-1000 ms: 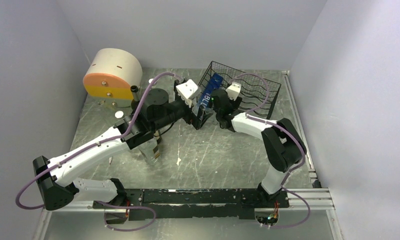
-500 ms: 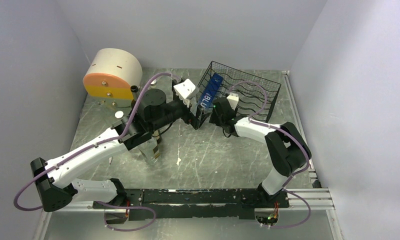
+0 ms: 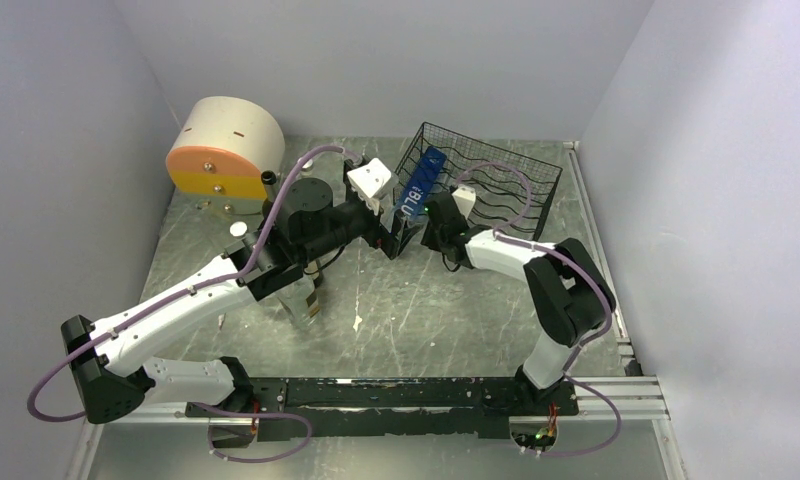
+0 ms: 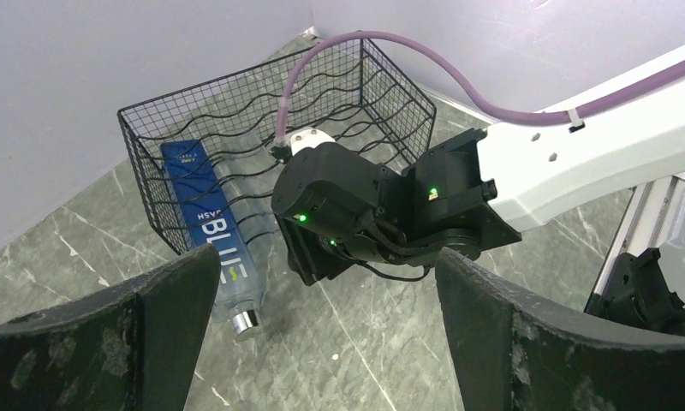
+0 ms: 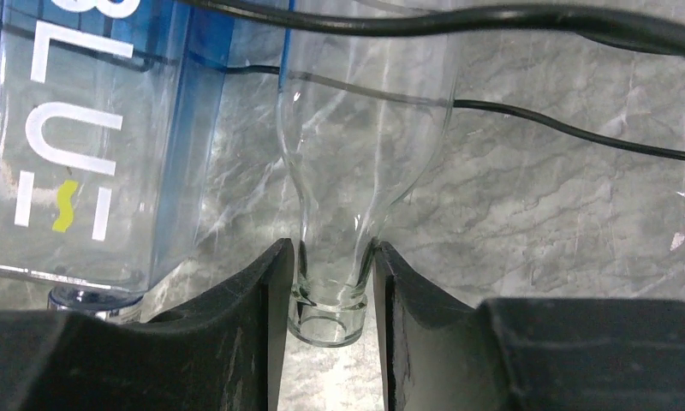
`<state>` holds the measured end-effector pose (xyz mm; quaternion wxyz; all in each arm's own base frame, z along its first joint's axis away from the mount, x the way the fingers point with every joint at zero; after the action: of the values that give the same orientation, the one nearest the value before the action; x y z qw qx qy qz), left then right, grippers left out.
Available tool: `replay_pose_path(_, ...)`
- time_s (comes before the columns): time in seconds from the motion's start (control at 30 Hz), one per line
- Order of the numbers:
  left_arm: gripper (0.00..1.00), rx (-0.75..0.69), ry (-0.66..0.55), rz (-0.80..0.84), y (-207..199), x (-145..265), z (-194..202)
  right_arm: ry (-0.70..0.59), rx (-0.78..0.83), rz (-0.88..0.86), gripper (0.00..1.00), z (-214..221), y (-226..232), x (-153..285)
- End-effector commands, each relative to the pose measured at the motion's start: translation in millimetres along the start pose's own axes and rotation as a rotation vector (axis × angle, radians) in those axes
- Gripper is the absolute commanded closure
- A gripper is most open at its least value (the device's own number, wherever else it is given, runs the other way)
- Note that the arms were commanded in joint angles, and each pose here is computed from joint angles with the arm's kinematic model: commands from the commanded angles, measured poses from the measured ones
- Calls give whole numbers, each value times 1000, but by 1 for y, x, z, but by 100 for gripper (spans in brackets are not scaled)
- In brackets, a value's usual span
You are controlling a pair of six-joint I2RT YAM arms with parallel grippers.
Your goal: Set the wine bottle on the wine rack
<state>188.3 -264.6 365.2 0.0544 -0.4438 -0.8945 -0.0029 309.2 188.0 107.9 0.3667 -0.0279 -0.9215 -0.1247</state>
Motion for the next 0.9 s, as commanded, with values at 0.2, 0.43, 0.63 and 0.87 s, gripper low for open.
replay_pose_path(0.2, 1, 10, -18, -10, 0, 5, -6, -44, -48, 29, 69, -21, 14, -10)
replay_pose_path(0.43, 0, 22, -14, -12, -1, 4, -8, -46, -84, 70, 56, -32, 17, -14)
replay_pose_path(0.63, 1, 101, 10, -67, 1, 4, -14, -64, -100, 24, 36, -41, 22, -3)
replay_pose_path(0.87, 0, 136, 3, -161, 7, 6, -23, -91, -86, -52, 29, -55, 24, 25)
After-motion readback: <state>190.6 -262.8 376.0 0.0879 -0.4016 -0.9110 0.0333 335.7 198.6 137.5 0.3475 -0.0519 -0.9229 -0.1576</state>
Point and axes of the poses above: each gripper's point midway between its finger pads, its own x axis back along the fingers, its own y axis along the line the jaws close on, z = x × y, the point moved 9 cm from there along x, back along the fingers, and after that the axes turned 2 degrees about x, right-handed, at the moved point
